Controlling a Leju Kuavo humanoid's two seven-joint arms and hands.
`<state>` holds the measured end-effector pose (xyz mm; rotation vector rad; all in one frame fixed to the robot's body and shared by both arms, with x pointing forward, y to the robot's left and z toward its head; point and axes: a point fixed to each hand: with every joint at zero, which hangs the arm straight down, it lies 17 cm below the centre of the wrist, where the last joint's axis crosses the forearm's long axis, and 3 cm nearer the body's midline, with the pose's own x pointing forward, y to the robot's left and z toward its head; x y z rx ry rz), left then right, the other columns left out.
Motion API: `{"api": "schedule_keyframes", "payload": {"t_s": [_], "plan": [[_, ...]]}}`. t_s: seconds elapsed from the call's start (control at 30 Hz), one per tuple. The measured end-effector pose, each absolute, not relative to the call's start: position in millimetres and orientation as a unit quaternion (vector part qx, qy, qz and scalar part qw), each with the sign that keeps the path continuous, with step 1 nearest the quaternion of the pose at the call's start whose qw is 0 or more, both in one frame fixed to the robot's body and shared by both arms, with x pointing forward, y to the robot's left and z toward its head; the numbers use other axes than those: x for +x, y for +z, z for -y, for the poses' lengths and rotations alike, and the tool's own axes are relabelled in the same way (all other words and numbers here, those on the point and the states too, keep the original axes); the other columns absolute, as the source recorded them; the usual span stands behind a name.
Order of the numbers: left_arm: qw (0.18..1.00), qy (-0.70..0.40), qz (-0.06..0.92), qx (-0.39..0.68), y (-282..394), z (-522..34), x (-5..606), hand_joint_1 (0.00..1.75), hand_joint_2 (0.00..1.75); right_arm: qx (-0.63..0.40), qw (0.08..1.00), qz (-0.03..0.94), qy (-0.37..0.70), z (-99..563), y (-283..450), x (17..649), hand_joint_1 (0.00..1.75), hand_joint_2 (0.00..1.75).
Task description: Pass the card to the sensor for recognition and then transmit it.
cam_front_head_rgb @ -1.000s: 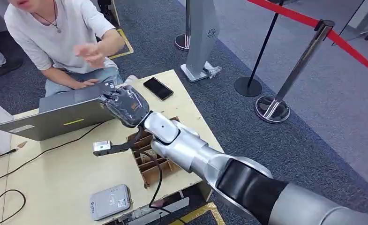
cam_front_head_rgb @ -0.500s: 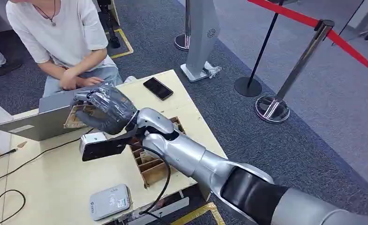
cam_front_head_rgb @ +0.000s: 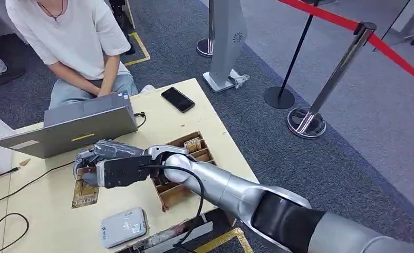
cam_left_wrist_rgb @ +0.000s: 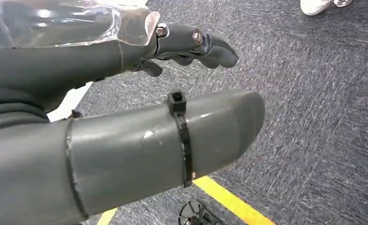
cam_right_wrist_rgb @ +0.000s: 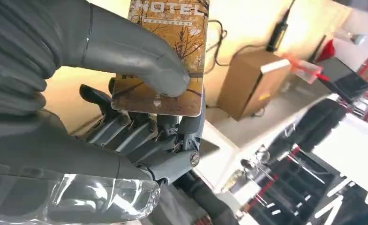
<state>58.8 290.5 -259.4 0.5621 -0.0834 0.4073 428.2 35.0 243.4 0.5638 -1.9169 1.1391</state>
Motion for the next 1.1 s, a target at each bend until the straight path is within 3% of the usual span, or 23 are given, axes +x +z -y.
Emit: {"api": "schedule_keyframes", "payload": {"t_s": [0.5, 1.1], "plan": [[0.94, 0.201, 0.037, 0.274, -260, -289, 59, 0.0, 0.0, 0.224, 0.437, 0.729, 0.477, -37, 212, 430, 1.75, 1.75], [0.94, 0.223, 0.004, 0.259, -260, -274, 52, 0.0, 0.0, 0.184, 0.528, 0.566, 0.607, -65, 66, 397, 1.75, 1.75]]}}
